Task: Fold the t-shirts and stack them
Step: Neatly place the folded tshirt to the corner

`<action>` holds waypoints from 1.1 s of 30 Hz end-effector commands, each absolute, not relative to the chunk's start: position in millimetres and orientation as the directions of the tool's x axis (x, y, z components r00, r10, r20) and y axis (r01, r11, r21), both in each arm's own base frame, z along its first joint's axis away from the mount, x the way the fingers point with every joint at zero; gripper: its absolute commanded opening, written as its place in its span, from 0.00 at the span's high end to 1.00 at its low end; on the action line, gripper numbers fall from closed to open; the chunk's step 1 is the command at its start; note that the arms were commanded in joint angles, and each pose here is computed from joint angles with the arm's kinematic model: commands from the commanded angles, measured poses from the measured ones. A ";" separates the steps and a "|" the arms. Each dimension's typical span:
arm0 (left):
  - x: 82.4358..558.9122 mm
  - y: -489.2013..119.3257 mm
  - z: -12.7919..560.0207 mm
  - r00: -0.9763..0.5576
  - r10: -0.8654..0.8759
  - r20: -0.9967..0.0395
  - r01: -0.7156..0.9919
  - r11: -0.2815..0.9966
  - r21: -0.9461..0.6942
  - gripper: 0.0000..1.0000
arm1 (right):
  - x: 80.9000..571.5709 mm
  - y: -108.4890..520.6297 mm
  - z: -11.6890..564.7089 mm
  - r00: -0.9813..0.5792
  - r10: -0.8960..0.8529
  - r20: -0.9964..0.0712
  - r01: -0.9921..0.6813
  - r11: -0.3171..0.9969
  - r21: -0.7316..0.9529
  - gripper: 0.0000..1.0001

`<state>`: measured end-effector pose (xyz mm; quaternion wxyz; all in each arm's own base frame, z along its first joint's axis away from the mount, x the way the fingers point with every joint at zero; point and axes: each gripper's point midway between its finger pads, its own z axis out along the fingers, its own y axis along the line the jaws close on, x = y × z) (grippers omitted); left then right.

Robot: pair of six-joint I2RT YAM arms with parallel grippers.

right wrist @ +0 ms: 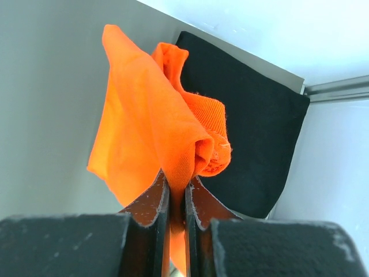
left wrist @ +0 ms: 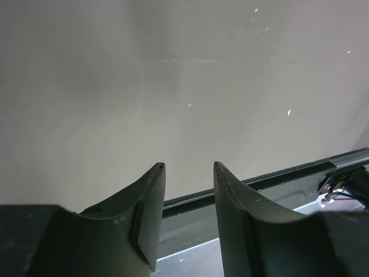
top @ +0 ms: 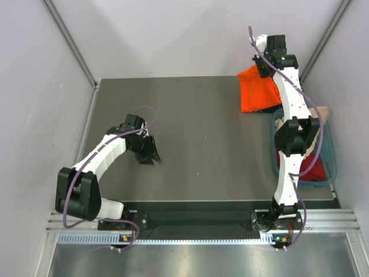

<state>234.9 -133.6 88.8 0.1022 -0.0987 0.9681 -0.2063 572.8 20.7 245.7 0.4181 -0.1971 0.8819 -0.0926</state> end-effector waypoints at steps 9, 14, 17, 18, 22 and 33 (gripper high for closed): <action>244.7 -139.1 96.0 -0.962 -0.206 -0.181 -0.109 0.892 -0.439 0.56 | 551.9 12.5 330.8 -0.444 -0.450 -0.775 -0.215 0.893 -0.395 1.00; 245.4 -140.7 95.4 -0.963 -0.203 -0.176 -0.106 0.889 -0.445 0.56 | 548.2 7.5 332.2 -0.446 -0.448 -0.775 -0.213 0.894 -0.394 1.00; 246.4 -140.3 95.6 -0.965 -0.194 -0.179 -0.097 0.892 -0.441 0.56 | 546.3 8.8 330.3 -0.450 -0.447 -0.773 -0.222 0.895 -0.388 1.00; 246.8 -139.4 95.5 -0.965 -0.187 -0.183 -0.092 0.895 -0.436 0.56 | 545.8 7.7 329.1 -0.454 -0.447 -0.771 -0.221 0.895 -0.388 1.00; 247.6 -137.9 96.0 -0.967 -0.178 -0.184 -0.085 0.900 -0.428 0.56 | 543.3 5.8 328.7 -0.460 -0.447 -0.767 -0.218 0.894 -0.391 1.00; 251.1 -139.2 95.2 -0.969 -0.169 -0.179 -0.078 0.901 -0.428 0.56 | 555.9 -7.3 313.8 -0.483 -0.442 -0.756 -0.199 0.896 -0.397 1.00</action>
